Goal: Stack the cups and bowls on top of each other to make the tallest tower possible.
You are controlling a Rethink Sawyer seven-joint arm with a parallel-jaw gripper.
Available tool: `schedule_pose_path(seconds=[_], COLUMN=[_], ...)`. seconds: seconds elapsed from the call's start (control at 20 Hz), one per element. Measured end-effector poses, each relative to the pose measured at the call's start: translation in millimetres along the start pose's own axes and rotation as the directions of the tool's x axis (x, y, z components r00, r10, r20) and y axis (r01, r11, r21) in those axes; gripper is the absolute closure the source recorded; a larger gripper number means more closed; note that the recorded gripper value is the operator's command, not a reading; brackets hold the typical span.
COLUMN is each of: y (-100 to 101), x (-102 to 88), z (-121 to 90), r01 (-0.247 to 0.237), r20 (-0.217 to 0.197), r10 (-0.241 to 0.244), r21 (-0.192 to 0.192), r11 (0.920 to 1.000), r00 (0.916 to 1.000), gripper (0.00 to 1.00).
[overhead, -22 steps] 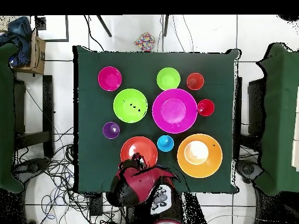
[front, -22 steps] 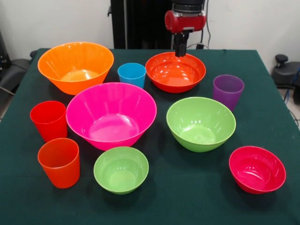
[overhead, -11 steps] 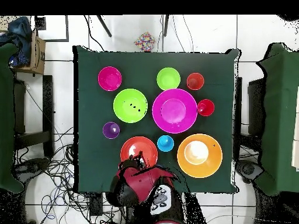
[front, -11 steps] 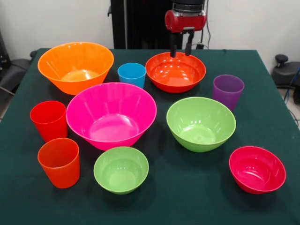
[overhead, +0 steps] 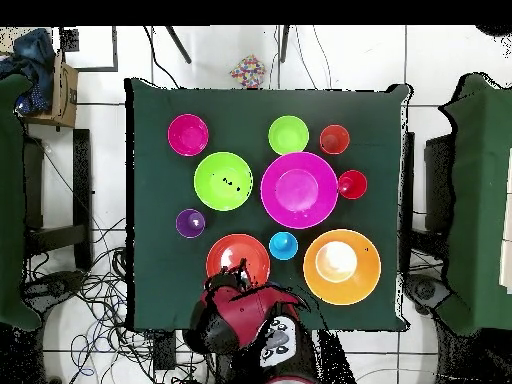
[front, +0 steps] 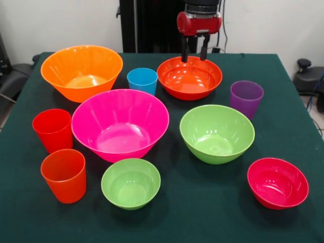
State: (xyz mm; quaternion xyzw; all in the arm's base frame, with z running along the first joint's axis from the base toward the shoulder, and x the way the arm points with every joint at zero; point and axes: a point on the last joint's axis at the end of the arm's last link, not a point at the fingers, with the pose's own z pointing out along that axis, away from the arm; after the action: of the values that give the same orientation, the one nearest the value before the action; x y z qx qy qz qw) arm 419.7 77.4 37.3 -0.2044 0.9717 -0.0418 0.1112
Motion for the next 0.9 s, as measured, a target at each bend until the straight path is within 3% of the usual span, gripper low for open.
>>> schedule_pose_path(seconds=[0.3,0.55,0.9], y=[-8.7,-38.7,-78.6], x=[18.1,44.3,83.1], z=[4.1,6.9,6.6], r01=[-0.011,-0.045,-0.065], r20=[-0.041,-0.077,-0.077], r10=[0.011,0.047,0.070], r21=[0.017,0.038,0.066], r11=[0.9998,0.9983,0.9957], r00=[0.9991,0.9959,0.9946], gripper=[0.00,0.00,0.00])
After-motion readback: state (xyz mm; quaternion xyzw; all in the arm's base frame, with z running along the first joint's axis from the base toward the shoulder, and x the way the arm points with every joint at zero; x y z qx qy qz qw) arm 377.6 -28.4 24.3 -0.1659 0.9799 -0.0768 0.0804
